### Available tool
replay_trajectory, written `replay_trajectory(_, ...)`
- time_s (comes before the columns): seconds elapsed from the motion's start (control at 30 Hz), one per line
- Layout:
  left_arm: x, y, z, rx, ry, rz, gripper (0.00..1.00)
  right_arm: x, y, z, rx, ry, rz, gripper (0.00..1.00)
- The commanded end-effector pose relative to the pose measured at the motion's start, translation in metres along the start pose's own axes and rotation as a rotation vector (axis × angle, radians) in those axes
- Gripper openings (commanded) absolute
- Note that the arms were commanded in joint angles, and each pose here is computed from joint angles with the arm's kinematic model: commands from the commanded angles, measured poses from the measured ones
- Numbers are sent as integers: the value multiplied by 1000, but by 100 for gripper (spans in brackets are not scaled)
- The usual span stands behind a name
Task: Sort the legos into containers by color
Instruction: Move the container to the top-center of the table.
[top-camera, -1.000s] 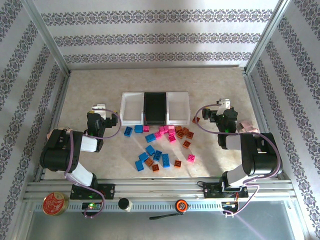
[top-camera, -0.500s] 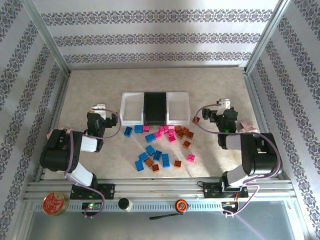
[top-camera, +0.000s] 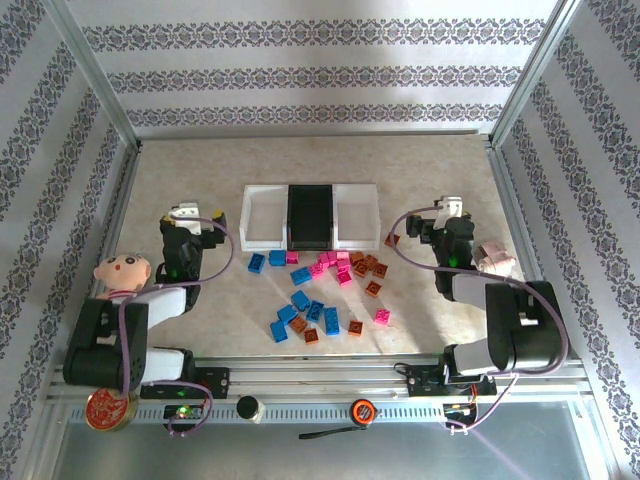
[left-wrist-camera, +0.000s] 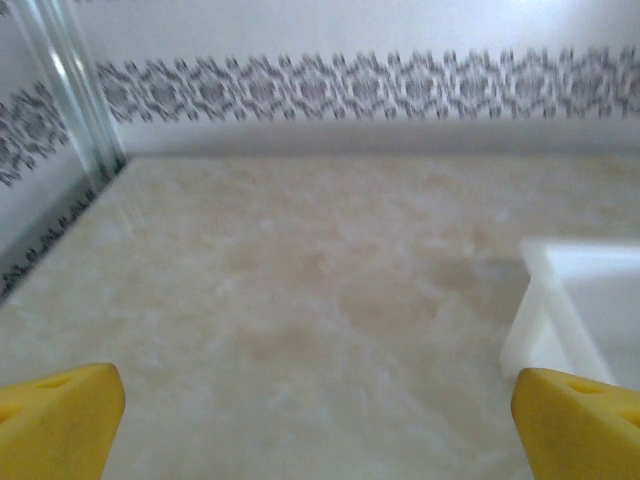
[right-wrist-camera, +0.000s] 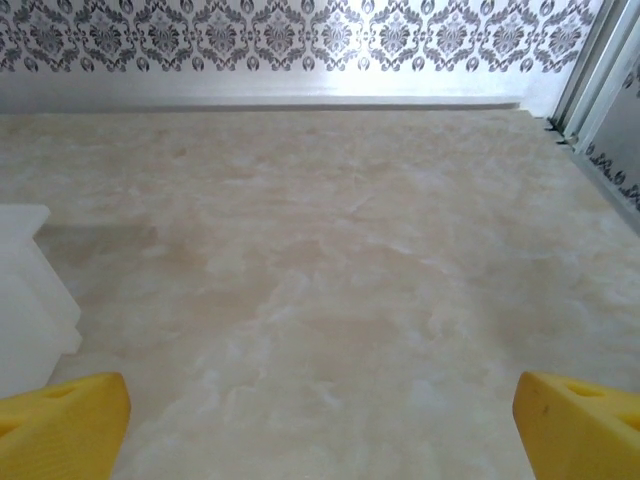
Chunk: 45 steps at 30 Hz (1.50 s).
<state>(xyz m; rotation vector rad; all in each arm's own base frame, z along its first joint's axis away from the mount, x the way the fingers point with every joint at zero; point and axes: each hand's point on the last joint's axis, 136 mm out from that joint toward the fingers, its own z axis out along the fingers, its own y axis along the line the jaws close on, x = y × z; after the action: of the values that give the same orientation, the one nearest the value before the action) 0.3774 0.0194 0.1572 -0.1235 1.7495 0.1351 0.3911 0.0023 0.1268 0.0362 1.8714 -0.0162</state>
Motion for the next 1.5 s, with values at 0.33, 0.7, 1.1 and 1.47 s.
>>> replay_trajectory(0.33, -50, 36, -27, -160, -77, -687, 99, -57, -42, -37, 470, -82, 248, 98)
replay_trajectory(0.7, -84, 13, -46, 114, -237, -849, 99, -49, -16, -35, 80, 23, 601, 98)
replay_trajectory(1.1, -97, -71, -63, 514, 15, -750, 91, -20, 90, -55, -229, 289, 372, 96)
replay_trajectory(1.47, -19, -136, -62, 438, 427, -449, 84, 9, 120, -46, -189, 472, 213, 92)
